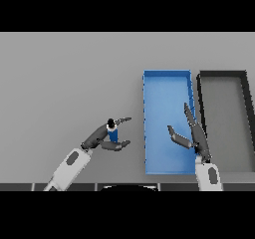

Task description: Pick up the blue pipe and place it into the blue bin.

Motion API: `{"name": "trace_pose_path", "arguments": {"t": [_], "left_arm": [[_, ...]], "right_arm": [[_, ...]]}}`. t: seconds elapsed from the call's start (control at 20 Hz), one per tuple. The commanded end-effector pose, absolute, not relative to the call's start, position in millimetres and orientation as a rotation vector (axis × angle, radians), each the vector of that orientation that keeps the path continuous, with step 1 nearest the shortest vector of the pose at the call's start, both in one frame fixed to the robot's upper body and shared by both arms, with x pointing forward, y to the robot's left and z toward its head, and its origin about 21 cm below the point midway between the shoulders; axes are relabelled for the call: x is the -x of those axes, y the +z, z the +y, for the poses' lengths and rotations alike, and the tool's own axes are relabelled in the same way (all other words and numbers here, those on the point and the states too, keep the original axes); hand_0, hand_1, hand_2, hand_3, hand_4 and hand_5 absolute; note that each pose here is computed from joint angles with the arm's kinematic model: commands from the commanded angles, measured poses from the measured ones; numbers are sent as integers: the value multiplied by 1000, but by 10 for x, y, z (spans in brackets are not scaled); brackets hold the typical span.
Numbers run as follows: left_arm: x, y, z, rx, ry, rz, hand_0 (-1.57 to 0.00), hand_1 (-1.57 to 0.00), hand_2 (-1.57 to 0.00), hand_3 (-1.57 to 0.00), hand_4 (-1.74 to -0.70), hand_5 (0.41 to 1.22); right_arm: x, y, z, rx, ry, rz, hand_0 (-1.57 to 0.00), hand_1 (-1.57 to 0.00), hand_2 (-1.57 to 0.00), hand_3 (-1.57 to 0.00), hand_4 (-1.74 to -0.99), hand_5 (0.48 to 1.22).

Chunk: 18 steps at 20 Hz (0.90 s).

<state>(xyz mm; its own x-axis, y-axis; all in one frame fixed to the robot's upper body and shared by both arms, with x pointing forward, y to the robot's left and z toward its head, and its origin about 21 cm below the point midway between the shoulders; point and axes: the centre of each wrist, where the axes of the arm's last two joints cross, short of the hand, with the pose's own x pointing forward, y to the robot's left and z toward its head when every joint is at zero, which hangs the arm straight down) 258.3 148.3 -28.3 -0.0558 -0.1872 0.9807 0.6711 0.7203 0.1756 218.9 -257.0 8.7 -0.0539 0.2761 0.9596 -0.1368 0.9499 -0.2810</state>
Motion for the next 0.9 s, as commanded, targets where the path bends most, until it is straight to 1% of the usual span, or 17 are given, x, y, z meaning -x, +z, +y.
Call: {"name": "trace_pose_path", "arguments": {"t": [0.0, 0.05, 0.1, 0.15, 0.2, 0.25, 0.3, 0.4, 0.5, 0.55, 0.6, 0.65, 0.7, 0.75, 0.85], "left_arm": [[-2592, -278, 1531, 433, -711, -1460, -93, -246, -390, -472, -1306, 730], [-2606, -279, 1481, 456, -686, -1451, -340, -501, -626, -692, -1389, 828], [-2607, -314, 1423, 454, -669, -1439, -586, -715, -815, -840, -1455, 906], [-2602, -326, 1408, 471, -669, -1447, -783, -886, -966, -979, -1509, 969], [-2588, -316, 1405, 476, -664, -1450, -941, -1023, -1087, -1098, -1553, 1020], [-2562, -299, 1382, 472, -669, -1451, -1067, -1133, -1184, -1183, -1589, 1060], [-2524, -308, 1381, 465, -684, -1452, -1168, -1220, -1261, -1250, -1617, 1092], [-2520, -289, 1366, 457, -695, -1472, -1313, -1347, -1373, -1351, -1656, 1139], [-2541, -263, 1302, 482, -688, -1504, -1406, -1427, -1444, -1404, -1681, 1168], [-2523, -199, 1267, 492, -696, -1539, -1439, -1456, -1470, -1419, -1690, 1179], [-2564, -120, 1246, 503, -690, -1577, -1465, -1479, -1490, -1430, -1698, 1187], [-2574, -69, 1191, 517, -686, -1600, -1486, -1497, -1506, -1440, -1705, 1194], [-2572, -12, 1180, 541, -686, -1629, -1503, -1512, -1519, -1445, -1710, 1199], [-2538, 51, 1121, 571, -683, -1661, -1517, -1524, -1529, -1447, -1714, 1204], [-2552, 170, 1080, 596, -694, -1683, -1536, -1541, -1544, -1450, -1719, 1210]], "right_arm": [[-2168, 45, -2522, 94, 332, -1590, 1, 1, 1, 1, -1319, 663], [-2174, 66, -2557, 95, 337, -1601, 1, 1, 1, 1, -1322, 666], [-2189, 78, -2548, 101, 344, -1604, 1, 1, 1, 1, -1319, 666], [-2195, 86, -2550, 104, 347, -1603, 1, 1, 1, 1, -1313, 665], [-2215, 111, -2541, 110, 347, -1602, 1, 1, 1, 1, -1309, 664], [-2216, 104, -2518, 96, 340, -1601, 1, 1, 1, 1, -1310, 665], [-2204, 106, -2540, 107, 342, -1606, 1, 1, 1, 1, -1307, 666], [-2221, 107, -2540, 126, 359, -1587, 1, 1, 1, 1, -1294, 666], [-2222, 92, -2471, 121, 370, -1594, 1, 1, 1, 1, -1281, 663], [-2234, 80, -2467, 112, 363, -1593, 1, 1, 1, 1, -1281, 662], [-2228, 74, -2500, 109, 355, -1583, 1, 1, 1, 1, -1279, 656], [-2221, 76, -2507, 106, 357, -1598, 1, 1, 1, 1, -1279, 657], [-2239, 96, -2548, 118, 363, -1609, 1, 1, 1, 1, -1280, 660], [-2262, 101, -2550, 122, 364, -1602, 1, 1, 1, 1, -1280, 663], [-2197, 38, -2541, 129, 379, -1594, 1, 1, 1, 1, -1277, 673]]}}
